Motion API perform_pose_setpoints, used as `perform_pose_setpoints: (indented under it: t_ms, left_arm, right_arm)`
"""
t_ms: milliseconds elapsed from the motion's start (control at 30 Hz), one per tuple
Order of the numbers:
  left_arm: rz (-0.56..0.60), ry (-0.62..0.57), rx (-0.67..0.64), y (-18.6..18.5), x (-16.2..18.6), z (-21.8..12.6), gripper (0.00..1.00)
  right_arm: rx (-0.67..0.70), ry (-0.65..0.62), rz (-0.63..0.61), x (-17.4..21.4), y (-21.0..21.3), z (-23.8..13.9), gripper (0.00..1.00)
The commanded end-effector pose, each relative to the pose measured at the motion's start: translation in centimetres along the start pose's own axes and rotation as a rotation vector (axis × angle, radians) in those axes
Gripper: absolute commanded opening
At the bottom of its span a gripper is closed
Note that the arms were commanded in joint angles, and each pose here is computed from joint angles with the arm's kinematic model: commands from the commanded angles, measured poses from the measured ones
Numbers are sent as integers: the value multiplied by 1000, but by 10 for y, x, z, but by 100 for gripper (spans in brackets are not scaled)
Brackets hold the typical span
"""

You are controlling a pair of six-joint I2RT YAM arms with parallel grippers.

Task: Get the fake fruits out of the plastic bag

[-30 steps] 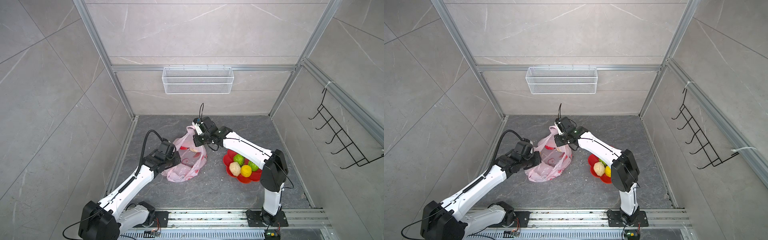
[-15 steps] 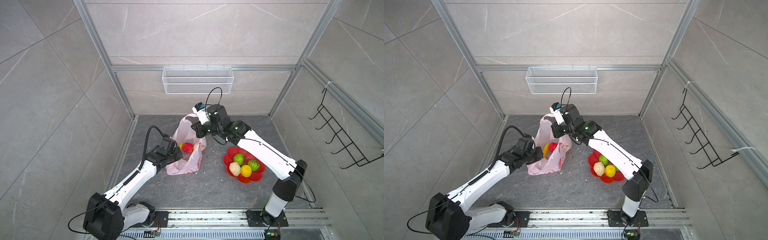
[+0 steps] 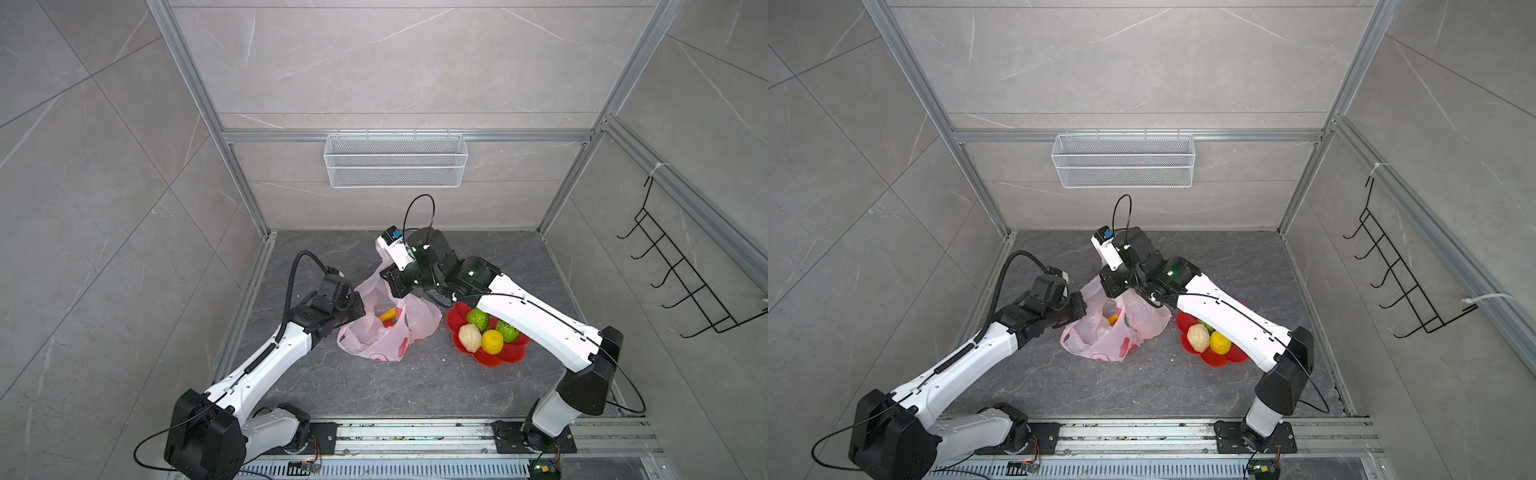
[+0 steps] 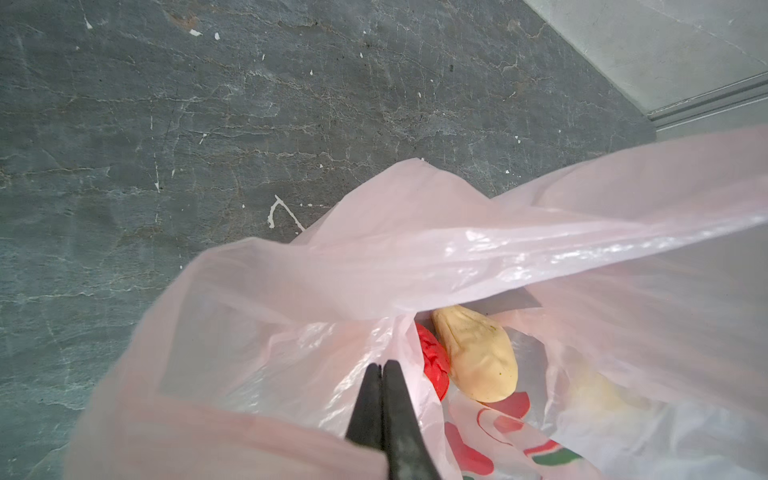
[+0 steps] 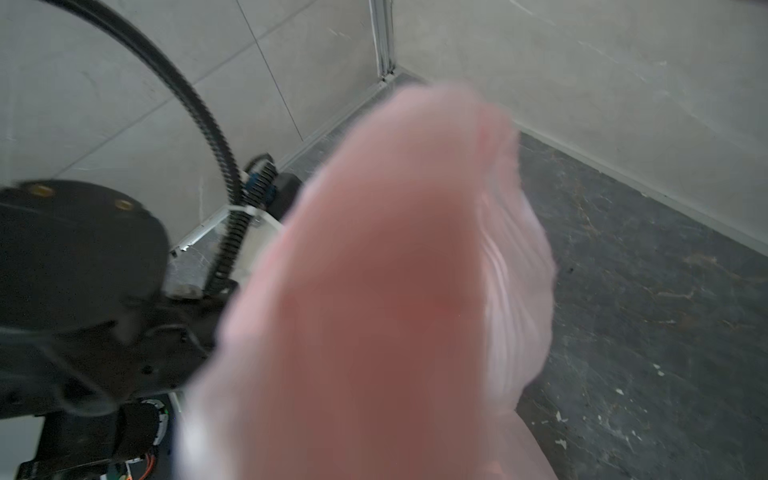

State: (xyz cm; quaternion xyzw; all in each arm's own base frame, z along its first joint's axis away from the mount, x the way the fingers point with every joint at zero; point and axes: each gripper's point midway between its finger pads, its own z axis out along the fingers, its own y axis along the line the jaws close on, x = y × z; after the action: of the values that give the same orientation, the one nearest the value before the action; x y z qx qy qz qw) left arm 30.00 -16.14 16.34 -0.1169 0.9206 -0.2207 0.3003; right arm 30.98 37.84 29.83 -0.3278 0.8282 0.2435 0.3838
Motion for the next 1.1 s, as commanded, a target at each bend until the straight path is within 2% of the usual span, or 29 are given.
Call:
perform_pose_setpoints:
  t_ms: [0, 233, 500, 600, 733, 833, 933, 1067]
  left_arm:
    - [-5, -21, 12, -1, -4, -10, 0]
    - [-18, -57, -6, 0, -19, -20, 0]
    - [-94, -210, -32, 14, -60, -58, 0]
    - [-103, -277, -36, 17, -72, -82, 0]
    - [-79, -318, -39, 17, -77, -104, 0]
    - [-69, -269, -9, 13, -68, -101, 0]
    - [-67, -165, 59, 6, -47, -83, 0]
    - [-84, -53, 125, 0, -22, -64, 0]
  right_arm:
    - [60, 3, 47, 10, -20, -5, 1]
    - [61, -34, 89, -11, -56, 4, 1]
    - [21, -87, 40, -58, -71, 26, 1]
    - [10, -97, 36, -61, -72, 27, 1]
    - [16, -75, 46, -47, -75, 25, 2]
    - [36, -44, 73, -28, -81, 24, 5]
    - [58, -10, 118, -5, -88, 21, 11]
    - [110, 36, 186, 29, -93, 7, 27]
